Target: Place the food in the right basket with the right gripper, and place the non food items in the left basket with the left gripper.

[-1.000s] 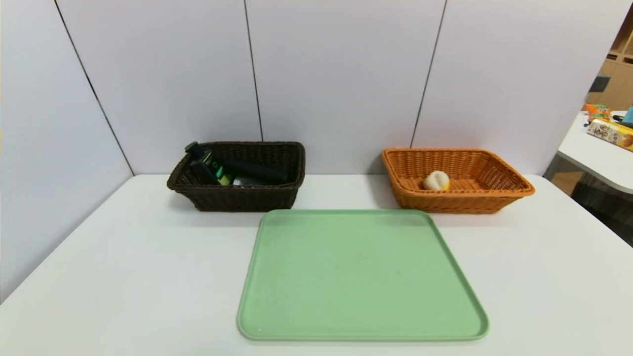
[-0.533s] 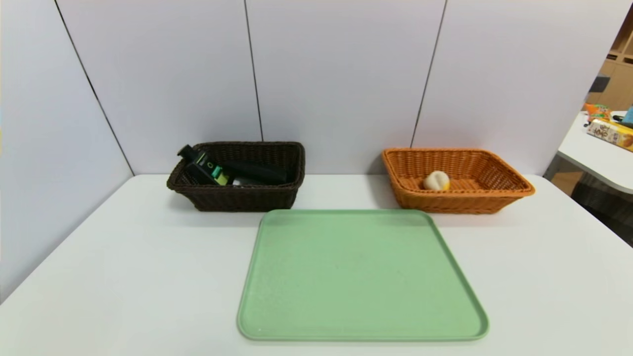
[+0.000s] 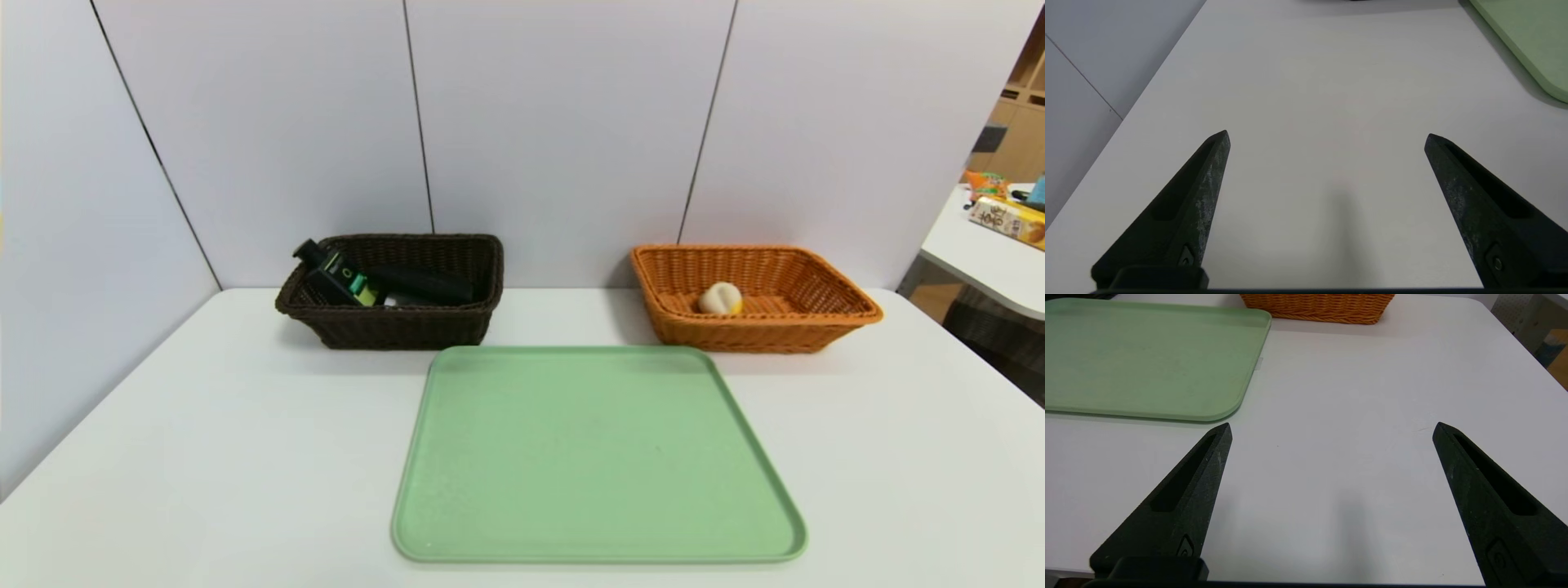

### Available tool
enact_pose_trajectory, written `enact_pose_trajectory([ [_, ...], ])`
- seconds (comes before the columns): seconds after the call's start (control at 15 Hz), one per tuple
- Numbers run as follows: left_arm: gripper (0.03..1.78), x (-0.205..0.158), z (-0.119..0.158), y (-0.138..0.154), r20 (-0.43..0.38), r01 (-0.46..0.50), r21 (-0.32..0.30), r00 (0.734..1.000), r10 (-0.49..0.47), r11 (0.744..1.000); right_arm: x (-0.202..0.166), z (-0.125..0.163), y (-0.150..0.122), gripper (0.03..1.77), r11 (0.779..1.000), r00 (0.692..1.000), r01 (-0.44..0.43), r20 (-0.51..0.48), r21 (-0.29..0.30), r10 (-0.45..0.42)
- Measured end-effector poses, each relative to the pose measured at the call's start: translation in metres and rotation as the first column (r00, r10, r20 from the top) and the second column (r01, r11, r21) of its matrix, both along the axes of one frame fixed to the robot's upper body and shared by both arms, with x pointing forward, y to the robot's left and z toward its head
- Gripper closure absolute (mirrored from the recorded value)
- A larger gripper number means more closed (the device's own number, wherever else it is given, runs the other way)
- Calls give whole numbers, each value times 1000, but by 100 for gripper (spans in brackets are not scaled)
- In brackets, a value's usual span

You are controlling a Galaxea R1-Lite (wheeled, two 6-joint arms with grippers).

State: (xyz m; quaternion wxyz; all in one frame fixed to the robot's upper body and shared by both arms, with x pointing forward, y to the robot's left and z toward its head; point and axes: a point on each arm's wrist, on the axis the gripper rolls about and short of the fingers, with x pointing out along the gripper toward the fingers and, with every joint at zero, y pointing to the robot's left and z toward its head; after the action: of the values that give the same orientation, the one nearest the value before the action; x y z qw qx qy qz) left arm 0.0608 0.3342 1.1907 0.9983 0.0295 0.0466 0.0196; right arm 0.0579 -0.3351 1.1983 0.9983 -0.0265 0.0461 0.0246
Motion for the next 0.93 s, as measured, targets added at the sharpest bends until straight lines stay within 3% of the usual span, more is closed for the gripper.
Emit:
enact_pose_trajectory([
  [0.27, 12, 2, -5, -1, 6, 33, -5, 999, -33, 999, 5, -8, 0, 10, 1000, 999, 9, 44, -17, -8],
  [0.4, 12, 4, -5, -1, 40, 41, -3, 998, -40, 999, 7, -13, 0, 10, 998, 999, 3, 34, -58, -1],
  [0.6, 12, 5, -7, -1, 51, 43, 6, 998, -43, 999, 10, -12, 0, 10, 993, 995, -3, 100, -121, 15],
  [0.93, 12, 6, -8, -1, 56, 39, 15, 998, -40, 999, 10, -14, 0, 10, 994, 995, 1, 95, -107, 9],
])
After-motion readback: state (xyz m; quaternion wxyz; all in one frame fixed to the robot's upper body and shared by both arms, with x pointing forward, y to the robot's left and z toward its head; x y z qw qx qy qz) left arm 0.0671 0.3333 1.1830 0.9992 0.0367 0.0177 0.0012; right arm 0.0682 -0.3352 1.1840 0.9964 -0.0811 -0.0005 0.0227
